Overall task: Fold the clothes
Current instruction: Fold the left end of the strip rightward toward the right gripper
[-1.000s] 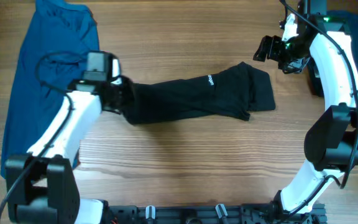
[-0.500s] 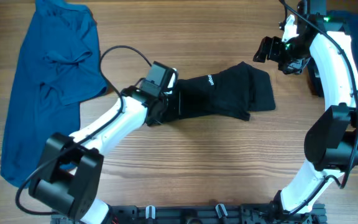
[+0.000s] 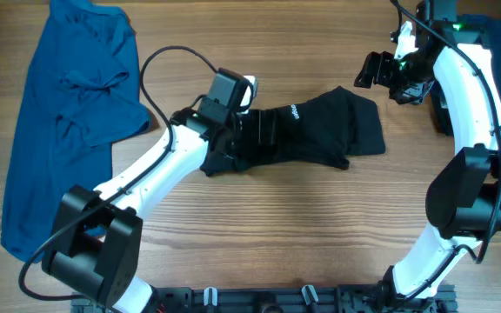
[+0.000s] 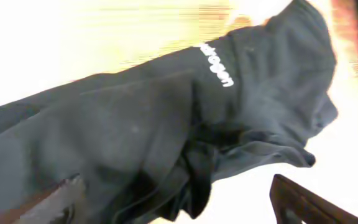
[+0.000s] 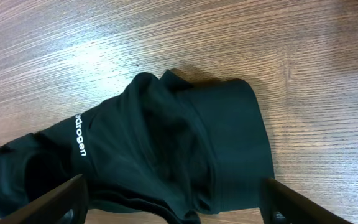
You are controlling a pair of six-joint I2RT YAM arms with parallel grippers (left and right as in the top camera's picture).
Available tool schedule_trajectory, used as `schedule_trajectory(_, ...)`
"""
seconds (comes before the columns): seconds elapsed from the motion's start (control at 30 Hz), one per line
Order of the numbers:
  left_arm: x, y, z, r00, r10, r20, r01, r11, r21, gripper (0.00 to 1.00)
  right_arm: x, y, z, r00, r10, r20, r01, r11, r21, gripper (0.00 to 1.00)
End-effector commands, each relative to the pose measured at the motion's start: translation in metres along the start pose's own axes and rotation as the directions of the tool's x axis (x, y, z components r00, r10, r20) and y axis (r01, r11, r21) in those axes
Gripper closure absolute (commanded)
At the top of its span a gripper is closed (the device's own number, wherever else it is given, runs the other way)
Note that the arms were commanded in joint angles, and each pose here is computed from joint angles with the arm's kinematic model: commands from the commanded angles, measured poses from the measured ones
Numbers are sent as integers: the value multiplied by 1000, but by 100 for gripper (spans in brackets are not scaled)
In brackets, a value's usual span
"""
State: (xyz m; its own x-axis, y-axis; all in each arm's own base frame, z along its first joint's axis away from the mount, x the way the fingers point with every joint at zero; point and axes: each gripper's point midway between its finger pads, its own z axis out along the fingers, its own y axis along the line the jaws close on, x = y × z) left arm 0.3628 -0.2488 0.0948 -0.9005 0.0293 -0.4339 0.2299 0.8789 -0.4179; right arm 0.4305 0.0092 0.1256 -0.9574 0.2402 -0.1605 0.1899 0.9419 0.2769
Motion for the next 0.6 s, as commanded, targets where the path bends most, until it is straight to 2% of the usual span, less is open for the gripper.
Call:
schedule_trajectory(0.0,3,-20,0,1000,15,-22,-13,997,72,14,-4,0,-1,1000,-16,7,16,1000,11,12)
schedule_trajectory(0.17,8,-31,0,999,37,-29,-34,995,90,20,8,-9,10,999,-2,-38,3,1000,20,11)
schedule_trajectory(0.33,-14,-44,-24,1000,9,27,-13,988,151,20,27,-22,39,996,0,-91,3,1000,28,10)
schedule_trajectory(0.47,-20,-48,-33,999,15,51,-23,987,160,15,36,-36,60,996,11,-91,-9,1000,27,9)
schedule_trajectory(0.57,-19,-46,-33,999,11,43,-17,988,154,12,43,-41,80,995,-50,-82,51,999,10,9)
